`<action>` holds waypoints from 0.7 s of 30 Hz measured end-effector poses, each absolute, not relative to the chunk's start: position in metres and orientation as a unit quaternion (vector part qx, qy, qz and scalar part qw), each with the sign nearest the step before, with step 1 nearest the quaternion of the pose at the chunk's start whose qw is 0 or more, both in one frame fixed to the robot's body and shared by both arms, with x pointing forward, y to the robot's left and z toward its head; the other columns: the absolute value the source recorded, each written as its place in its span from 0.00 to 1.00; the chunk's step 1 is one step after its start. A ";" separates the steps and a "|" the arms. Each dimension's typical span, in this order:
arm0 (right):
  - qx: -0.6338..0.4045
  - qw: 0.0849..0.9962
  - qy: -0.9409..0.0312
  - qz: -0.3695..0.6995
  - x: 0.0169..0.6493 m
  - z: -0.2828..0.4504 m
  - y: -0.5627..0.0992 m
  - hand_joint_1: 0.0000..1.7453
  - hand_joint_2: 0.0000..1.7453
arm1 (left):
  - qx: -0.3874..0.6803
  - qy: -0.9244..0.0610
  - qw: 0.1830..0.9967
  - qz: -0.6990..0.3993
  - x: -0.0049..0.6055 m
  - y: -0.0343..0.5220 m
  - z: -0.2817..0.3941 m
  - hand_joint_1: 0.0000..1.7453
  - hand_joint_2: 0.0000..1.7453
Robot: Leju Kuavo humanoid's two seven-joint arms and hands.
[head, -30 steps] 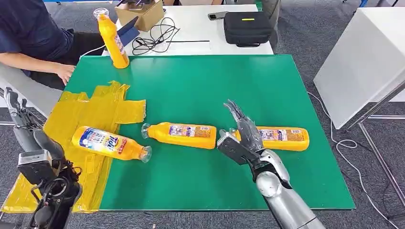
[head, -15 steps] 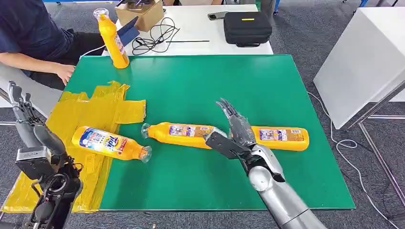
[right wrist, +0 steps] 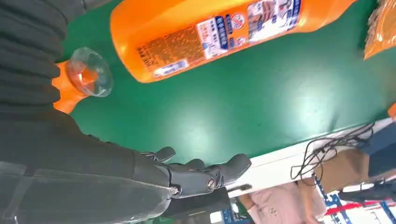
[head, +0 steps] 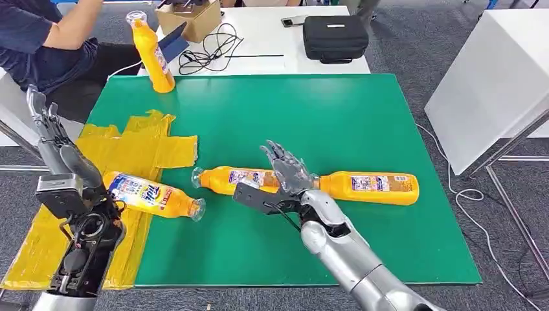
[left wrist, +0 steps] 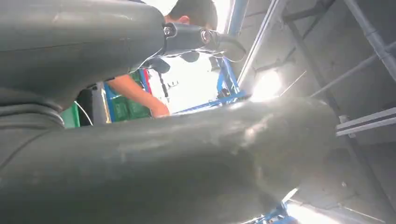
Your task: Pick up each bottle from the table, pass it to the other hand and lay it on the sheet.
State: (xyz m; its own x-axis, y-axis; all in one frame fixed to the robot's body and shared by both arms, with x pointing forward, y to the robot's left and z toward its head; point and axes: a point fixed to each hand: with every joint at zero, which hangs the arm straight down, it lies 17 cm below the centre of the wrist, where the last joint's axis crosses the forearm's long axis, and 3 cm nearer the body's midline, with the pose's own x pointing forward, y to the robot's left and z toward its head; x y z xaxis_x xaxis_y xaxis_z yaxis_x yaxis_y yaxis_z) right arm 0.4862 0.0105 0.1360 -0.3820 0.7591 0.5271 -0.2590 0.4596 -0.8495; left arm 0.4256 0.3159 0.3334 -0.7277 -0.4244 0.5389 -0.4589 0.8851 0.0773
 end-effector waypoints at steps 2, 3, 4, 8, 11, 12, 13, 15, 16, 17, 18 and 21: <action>-0.185 0.522 -0.666 0.499 0.486 0.132 0.015 0.00 1.00 | 0.231 -0.930 0.284 0.034 0.428 0.314 0.334 0.00 0.00; -0.185 0.521 -0.660 0.508 0.486 0.130 0.019 0.00 1.00 | 0.228 -0.931 0.284 0.035 0.430 0.313 0.336 0.00 0.00; -0.185 0.521 -0.653 0.517 0.486 0.127 0.023 0.00 1.00 | 0.224 -0.932 0.283 0.035 0.433 0.310 0.338 0.00 0.00; -0.189 0.522 -0.624 0.550 0.485 0.112 0.039 0.00 1.00 | 0.211 -0.936 0.279 0.037 0.446 0.301 0.349 0.00 0.00; -0.196 0.523 -0.605 0.568 0.484 0.101 0.046 0.00 1.00 | 0.202 -0.938 0.279 0.037 0.457 0.292 0.354 0.00 0.00; -0.202 0.524 -0.596 0.574 0.484 0.096 0.046 0.00 1.00 | 0.201 -0.938 0.279 0.037 0.459 0.290 0.356 0.00 0.00; -0.213 0.523 -0.589 0.578 0.486 0.093 0.044 0.00 1.00 | 0.199 -0.939 0.278 0.038 0.461 0.289 0.358 0.00 0.00; -0.233 0.520 -0.574 0.588 0.488 0.087 0.040 0.00 1.00 | 0.196 -0.940 0.278 0.039 0.464 0.286 0.360 0.00 0.00; -0.240 0.521 -0.567 0.591 0.489 0.084 0.037 0.00 1.00 | 0.195 -0.940 0.278 0.040 0.466 0.284 0.361 0.00 0.00; -0.246 0.521 -0.561 0.595 0.490 0.081 0.034 0.00 1.00 | 0.194 -0.940 0.279 0.040 0.467 0.283 0.361 0.00 0.00; -0.251 0.523 -0.554 0.597 0.491 0.077 0.030 0.00 1.00 | 0.193 -0.940 0.280 0.040 0.468 0.282 0.361 0.00 0.00; -0.267 0.526 -0.537 0.603 0.494 0.067 0.019 0.00 1.00 | 0.187 -0.940 0.284 0.039 0.472 0.277 0.360 0.00 0.00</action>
